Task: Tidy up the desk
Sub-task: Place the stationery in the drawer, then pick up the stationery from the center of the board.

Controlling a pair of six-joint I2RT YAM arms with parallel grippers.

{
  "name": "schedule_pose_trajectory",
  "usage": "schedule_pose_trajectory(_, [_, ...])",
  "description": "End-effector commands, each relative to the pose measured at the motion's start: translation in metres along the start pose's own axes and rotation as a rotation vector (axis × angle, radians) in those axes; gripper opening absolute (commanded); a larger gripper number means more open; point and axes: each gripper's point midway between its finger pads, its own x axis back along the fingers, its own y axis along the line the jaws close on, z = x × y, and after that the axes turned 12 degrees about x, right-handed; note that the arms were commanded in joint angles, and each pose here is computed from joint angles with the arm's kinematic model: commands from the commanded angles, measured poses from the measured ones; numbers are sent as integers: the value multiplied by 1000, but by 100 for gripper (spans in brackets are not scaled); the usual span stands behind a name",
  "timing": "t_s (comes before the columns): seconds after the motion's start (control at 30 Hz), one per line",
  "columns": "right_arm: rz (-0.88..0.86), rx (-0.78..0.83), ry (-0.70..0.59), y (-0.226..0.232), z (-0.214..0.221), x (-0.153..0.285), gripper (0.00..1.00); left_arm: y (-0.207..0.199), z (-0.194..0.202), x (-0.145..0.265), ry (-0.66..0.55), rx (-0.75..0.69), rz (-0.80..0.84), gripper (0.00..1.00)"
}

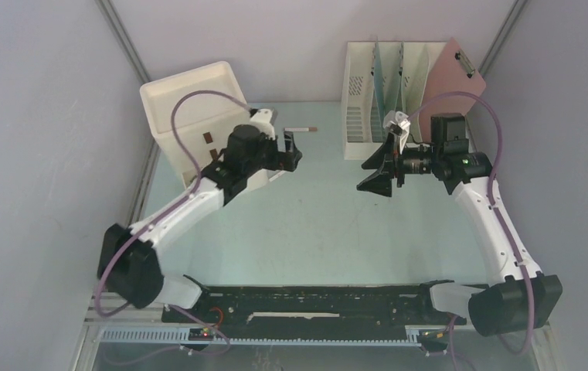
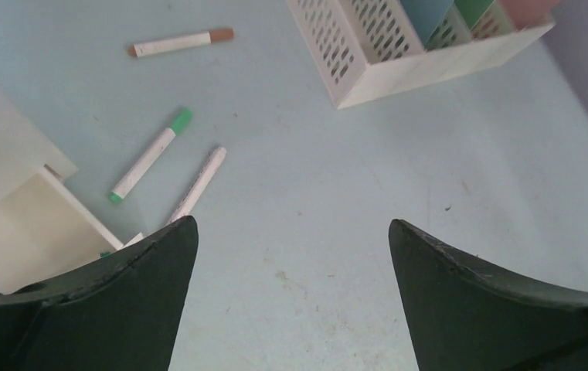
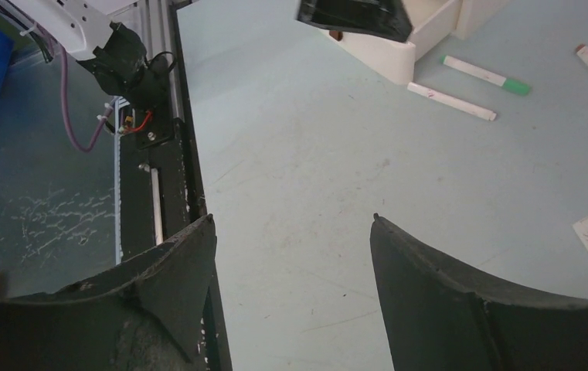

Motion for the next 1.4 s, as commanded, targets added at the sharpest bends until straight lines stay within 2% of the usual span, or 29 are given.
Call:
schedule_pose_trajectory(0.0, [12,13,-11,-4,1,-1,80,7,6,-27,161,-100,-66,100])
schedule_pose_trajectory(0.17, [26,-4,9,-12,10,-2,80,29,9,-60,254,-223,-183,98])
schedule_pose_trajectory(0.37, [28,-5,20,-14,14,-3,80,40,34,-87,430,-350,-209,89])
schedule_pose_trajectory(0.6, [32,-1,30,-16,17,-3,81,68,58,-103,532,-431,-291,84])
schedule_pose_trajectory(0.77, [30,-10,35,-17,20,-4,81,78,73,-113,598,-465,-299,75])
schedule_pose_trajectory(0.97, [27,-17,35,-18,21,-4,81,88,89,-120,671,-478,-293,52])
schedule_pose_trajectory(1.37, [21,-22,30,-17,21,-4,82,116,99,-128,711,-486,-348,51])
